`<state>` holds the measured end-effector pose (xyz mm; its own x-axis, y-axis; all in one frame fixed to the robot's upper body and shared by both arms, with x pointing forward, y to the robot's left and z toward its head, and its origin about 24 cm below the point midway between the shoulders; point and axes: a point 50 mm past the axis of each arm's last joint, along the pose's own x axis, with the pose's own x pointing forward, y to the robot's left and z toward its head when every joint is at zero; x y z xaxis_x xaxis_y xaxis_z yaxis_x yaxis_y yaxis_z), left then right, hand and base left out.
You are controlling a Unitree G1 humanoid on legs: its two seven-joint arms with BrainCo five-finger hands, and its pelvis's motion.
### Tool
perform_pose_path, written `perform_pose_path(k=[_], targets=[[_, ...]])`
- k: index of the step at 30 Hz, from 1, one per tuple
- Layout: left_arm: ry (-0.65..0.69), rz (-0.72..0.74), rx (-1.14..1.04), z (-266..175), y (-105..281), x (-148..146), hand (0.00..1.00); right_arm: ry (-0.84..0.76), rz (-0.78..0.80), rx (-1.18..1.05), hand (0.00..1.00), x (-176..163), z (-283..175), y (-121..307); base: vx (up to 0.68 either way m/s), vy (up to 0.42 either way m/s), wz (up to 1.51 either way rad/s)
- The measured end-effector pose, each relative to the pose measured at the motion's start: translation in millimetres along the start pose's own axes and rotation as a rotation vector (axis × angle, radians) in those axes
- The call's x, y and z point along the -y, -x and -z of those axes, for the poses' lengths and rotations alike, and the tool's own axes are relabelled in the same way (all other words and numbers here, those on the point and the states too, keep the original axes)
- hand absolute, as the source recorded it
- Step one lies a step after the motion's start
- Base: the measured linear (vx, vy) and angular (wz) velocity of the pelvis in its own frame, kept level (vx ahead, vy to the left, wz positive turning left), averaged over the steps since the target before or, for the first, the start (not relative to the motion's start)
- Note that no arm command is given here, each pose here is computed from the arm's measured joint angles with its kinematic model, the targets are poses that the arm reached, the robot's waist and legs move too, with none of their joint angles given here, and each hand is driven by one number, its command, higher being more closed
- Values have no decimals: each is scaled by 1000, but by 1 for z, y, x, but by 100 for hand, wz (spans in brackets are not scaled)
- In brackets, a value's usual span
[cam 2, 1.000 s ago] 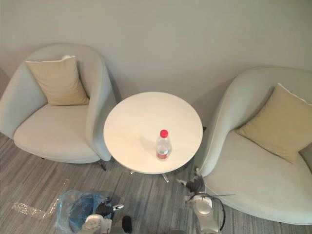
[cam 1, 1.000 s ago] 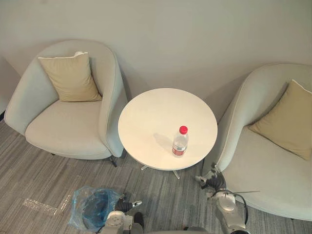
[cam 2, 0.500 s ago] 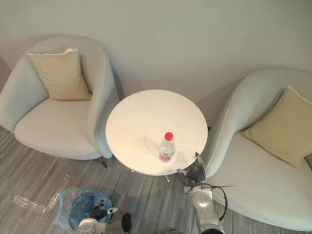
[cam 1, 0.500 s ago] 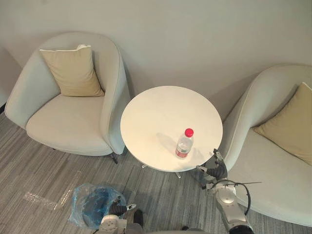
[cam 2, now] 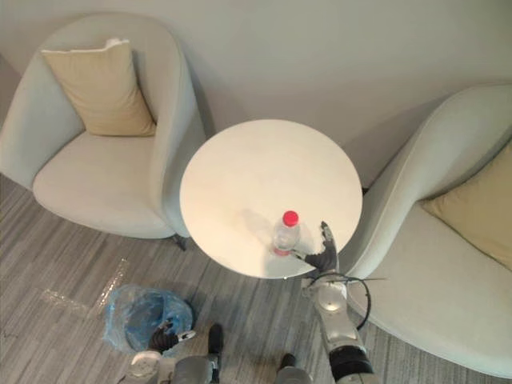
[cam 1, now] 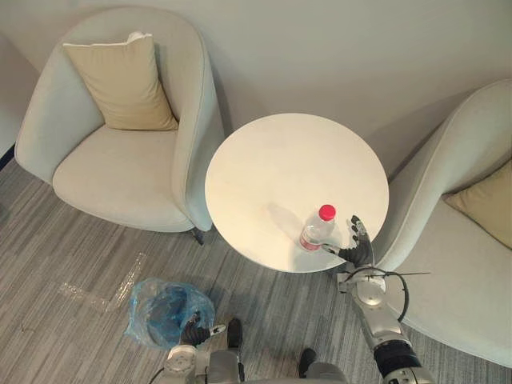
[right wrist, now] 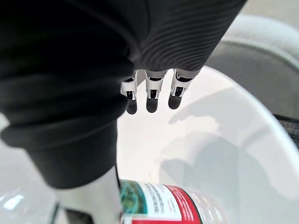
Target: Gather rubbish on tea table into small bin, then transfer packed bag to large trash can.
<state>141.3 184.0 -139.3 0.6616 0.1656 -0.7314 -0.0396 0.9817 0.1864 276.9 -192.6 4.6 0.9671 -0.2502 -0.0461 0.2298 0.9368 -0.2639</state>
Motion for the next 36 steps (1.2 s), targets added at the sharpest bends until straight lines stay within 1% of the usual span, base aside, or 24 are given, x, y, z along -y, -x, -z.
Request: perform_pose_path(k=[6, 12, 13, 22, 30, 36], targets=[[7, 5, 53, -15, -4, 2, 0, -15, -30, 88, 0, -8, -29, -19, -56, 15, 11], [24, 1, 63, -19, -5, 2, 0, 11, -91, 71, 0, -24, -26, -20, -51, 11, 6], [23, 1, 66, -20, -5, 3, 0, 15, -96, 66, 100, -25, -25, -20, -40, 4, 1], [21, 15, 96, -30, -7, 7, 0, 31, -124, 123, 100, -35, -47, -32, -40, 0, 4], [18, 19, 104, -32, -7, 8, 0, 15, -102, 150, 100, -32, -54, -33, -5, -2, 4], [16, 18, 96, -31, -7, 8, 0, -22, -93, 190, 100, -25, -55, -19, -3, 2, -1]])
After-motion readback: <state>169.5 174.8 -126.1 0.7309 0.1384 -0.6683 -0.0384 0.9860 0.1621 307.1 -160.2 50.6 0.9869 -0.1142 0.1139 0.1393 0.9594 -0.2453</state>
